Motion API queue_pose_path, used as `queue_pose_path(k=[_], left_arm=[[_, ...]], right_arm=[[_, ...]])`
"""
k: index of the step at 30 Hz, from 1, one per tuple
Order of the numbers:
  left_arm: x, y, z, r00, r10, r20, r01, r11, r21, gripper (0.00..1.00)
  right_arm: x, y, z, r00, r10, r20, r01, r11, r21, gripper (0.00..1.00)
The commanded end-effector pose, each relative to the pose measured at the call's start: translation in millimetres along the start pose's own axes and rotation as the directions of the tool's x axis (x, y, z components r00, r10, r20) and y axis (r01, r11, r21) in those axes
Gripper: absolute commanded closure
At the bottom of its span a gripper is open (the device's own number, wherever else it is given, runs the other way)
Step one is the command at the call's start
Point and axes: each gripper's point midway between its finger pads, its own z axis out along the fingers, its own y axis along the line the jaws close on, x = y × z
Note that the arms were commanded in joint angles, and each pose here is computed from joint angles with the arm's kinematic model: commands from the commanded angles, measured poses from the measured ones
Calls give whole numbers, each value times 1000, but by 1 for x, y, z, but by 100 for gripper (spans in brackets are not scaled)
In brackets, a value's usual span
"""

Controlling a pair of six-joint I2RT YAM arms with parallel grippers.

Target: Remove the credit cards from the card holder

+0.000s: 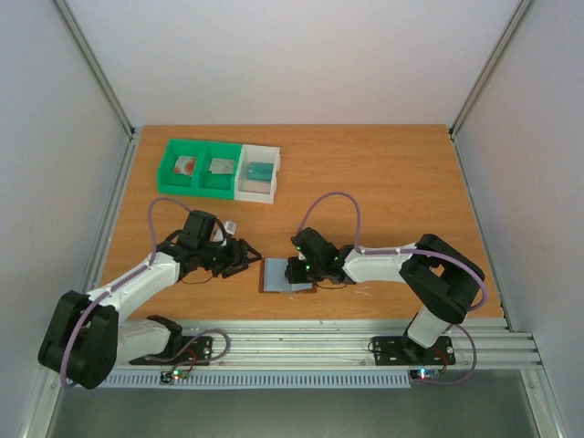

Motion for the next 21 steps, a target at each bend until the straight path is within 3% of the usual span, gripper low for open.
queue_pose_path(k=[1,6,21], left_arm=[[-17,-24,14,997,48,58,-54,992,117,48],[-18,-19,27,998,41,53,-47,993,110,55],[-15,-1,46,1000,6,14,-7,995,104,55]], right_arm=[[12,-12,3,999,45,-24,-45,999,-10,99],[11,-15,0,998,55,-16,-56,998,-18,99],[14,-19,3,996,86,-26,-87,996,-37,99]])
